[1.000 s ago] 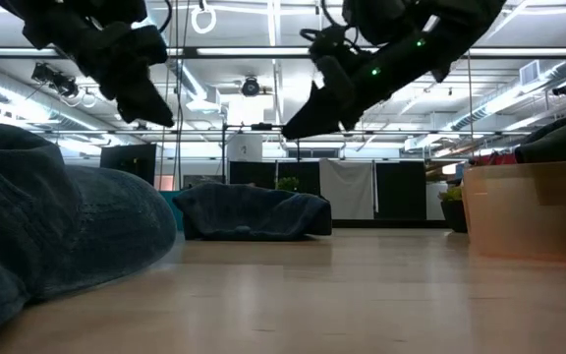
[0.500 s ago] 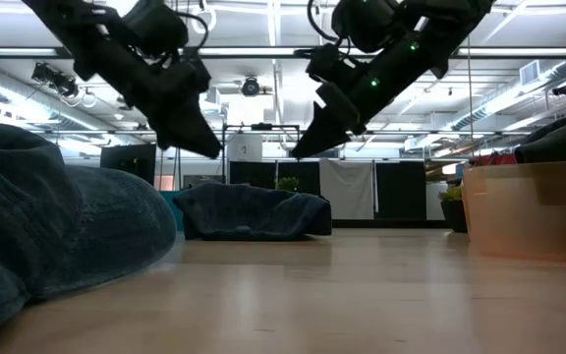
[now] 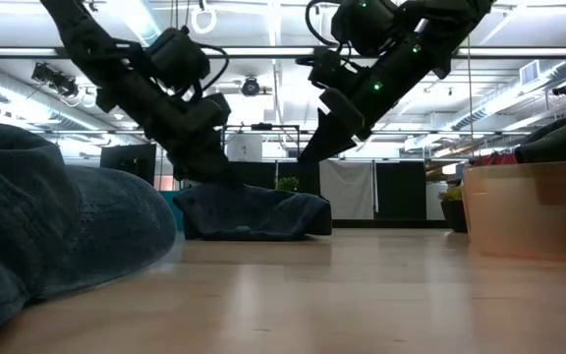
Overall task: Pick & Place hat
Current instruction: Put the top blue cap into the blue bin
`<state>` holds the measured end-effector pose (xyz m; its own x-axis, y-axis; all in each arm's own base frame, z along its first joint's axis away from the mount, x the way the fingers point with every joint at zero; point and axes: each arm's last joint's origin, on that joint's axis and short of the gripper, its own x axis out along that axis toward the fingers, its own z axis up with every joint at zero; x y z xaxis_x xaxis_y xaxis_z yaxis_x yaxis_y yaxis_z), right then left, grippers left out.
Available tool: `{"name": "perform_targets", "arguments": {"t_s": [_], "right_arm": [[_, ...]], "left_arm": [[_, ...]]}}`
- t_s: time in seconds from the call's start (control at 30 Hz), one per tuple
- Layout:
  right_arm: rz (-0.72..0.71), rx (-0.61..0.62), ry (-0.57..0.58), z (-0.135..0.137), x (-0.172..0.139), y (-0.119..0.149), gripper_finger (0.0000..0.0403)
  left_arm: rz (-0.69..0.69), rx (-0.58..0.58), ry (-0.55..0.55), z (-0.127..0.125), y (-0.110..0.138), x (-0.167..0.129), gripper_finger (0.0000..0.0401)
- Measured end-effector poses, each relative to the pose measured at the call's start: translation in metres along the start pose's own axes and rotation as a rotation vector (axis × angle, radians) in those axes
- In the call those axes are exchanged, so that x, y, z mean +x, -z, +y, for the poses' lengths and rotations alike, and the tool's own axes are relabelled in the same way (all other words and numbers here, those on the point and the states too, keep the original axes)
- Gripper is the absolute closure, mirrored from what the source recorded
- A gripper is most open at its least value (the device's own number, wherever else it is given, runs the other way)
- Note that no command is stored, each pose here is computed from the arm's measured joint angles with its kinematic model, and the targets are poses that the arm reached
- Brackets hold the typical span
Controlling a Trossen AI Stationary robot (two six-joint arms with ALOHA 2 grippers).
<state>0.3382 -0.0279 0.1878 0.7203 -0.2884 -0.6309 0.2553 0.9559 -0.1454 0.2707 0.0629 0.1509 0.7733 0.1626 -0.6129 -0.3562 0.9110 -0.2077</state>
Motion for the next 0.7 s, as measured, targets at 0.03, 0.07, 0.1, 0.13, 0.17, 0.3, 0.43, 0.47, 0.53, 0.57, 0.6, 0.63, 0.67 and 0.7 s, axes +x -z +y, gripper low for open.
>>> {"name": "perform_targets", "arguments": {"t_s": [0.03, 0.07, 0.1, 0.13, 0.17, 0.3, 0.43, 0.47, 0.53, 0.57, 0.6, 0.63, 0.67, 0.7], "right_arm": [[0.009, -0.002, -0.001, 0.0, -0.001, 0.001, 0.0225], [0.018, -0.004, 0.0, 0.0, -0.003, 0.001, 0.0227], [0.025, -0.005, 0.0, -0.001, -0.005, 0.001, 0.0229], [0.035, -0.006, -0.001, -0.002, -0.008, 0.001, 0.023], [0.043, -0.009, -0.003, -0.002, -0.012, 0.001, 0.0232], [0.061, 0.018, -0.012, -0.002, -0.03, -0.002, 0.0239], [0.059, 0.066, -0.021, -0.002, -0.049, -0.006, 0.0245], [0.061, 0.076, -0.023, -0.003, -0.054, -0.006, 0.0245], [0.048, 0.096, -0.025, -0.004, -0.061, -0.008, 0.0246], [0.042, 0.1, -0.026, -0.004, -0.063, -0.009, 0.0246], [0.039, 0.101, -0.026, -0.005, -0.065, -0.01, 0.0246], [0.035, 0.102, -0.027, -0.005, -0.066, -0.01, 0.0246], [0.033, 0.103, -0.027, -0.005, -0.067, -0.01, 0.0247], [0.034, 0.102, -0.026, -0.005, -0.067, -0.01, 0.0247]], "left_arm": [[0.004, 0.0, -0.001, 0.0, 0.001, 0.002, 0.0268], [0.007, 0.0, -0.002, 0.001, 0.002, 0.003, 0.0268], [0.013, 0.0, -0.007, 0.001, 0.003, 0.005, 0.0268], [0.019, 0.0, -0.016, 0.002, 0.005, 0.007, 0.0268], [0.024, -0.001, -0.027, 0.003, 0.006, 0.008, 0.0268], [0.044, 0.004, -0.051, 0.006, 0.011, 0.017, 0.0274], [0.055, 0.005, -0.055, 0.007, 0.014, 0.02, 0.0331], [0.052, 0.006, -0.055, 0.007, 0.013, 0.02, 0.0355], [0.04, -0.001, -0.052, 0.007, 0.011, 0.018, 0.0385], [0.038, -0.005, -0.051, 0.006, 0.01, 0.016, 0.0388], [0.033, -0.01, -0.047, 0.005, 0.007, 0.013, 0.0389], [0.026, -0.018, -0.031, 0.003, 0.004, 0.01, 0.0389], [0.007, -0.024, -0.009, 0.001, -0.001, 0.007, 0.0391], [-0.021, -0.019, 0.014, -0.003, -0.007, 0.002, 0.0393]]}}
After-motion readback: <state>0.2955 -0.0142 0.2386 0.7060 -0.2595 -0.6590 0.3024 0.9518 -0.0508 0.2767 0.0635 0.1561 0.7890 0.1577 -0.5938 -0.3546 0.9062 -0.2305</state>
